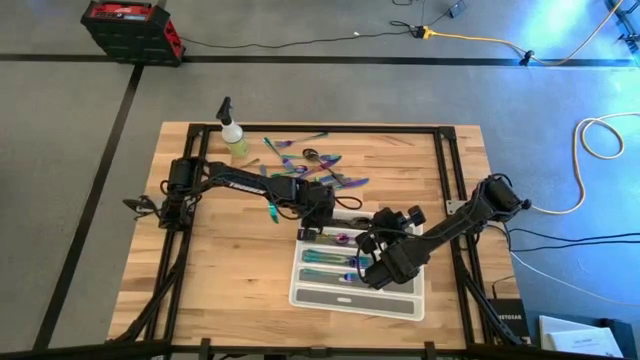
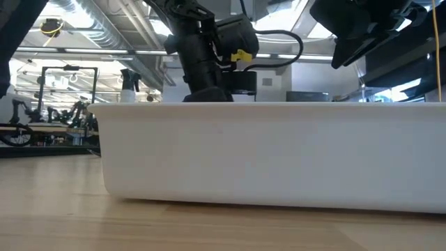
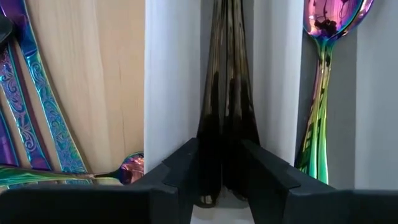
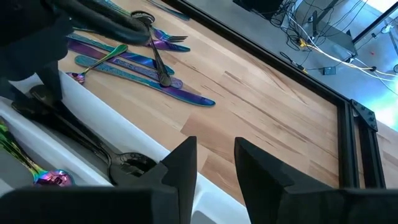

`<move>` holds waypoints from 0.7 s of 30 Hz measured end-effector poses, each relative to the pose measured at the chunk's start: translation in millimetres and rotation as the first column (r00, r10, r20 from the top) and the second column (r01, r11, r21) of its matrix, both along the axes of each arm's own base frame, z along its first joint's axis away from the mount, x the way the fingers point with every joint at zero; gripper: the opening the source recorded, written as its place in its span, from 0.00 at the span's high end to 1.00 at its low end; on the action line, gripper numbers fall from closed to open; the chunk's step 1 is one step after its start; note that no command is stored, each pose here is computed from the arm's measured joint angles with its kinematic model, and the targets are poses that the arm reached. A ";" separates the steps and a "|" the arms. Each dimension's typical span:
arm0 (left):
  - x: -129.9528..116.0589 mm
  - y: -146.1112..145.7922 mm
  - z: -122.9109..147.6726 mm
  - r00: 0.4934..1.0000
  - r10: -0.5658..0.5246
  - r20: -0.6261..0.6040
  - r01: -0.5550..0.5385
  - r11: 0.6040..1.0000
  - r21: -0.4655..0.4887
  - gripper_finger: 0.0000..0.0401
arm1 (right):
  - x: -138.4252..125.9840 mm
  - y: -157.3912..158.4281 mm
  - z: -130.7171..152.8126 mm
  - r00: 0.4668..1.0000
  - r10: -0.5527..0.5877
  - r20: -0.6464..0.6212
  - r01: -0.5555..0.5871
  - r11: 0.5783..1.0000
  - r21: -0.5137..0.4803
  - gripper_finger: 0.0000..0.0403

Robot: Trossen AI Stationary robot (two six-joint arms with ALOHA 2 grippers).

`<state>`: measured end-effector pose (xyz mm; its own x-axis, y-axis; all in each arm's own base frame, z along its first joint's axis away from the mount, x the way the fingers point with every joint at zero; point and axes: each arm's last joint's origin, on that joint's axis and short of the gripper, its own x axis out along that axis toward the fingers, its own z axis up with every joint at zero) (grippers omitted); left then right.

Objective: Sort silverware
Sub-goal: Put the black spoon into the white silverware tray, then put the purple spoon into the white silverware tray

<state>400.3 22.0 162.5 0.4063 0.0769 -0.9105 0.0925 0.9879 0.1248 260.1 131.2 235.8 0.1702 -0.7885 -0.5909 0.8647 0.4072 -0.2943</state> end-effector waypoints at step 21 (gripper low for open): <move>-29.2 -16.8 64.9 0.907 0.069 0.416 -0.096 0.994 0.043 0.78 | -4.4 12.1 -2.3 0.999 0.037 -0.023 -0.036 0.998 0.052 0.77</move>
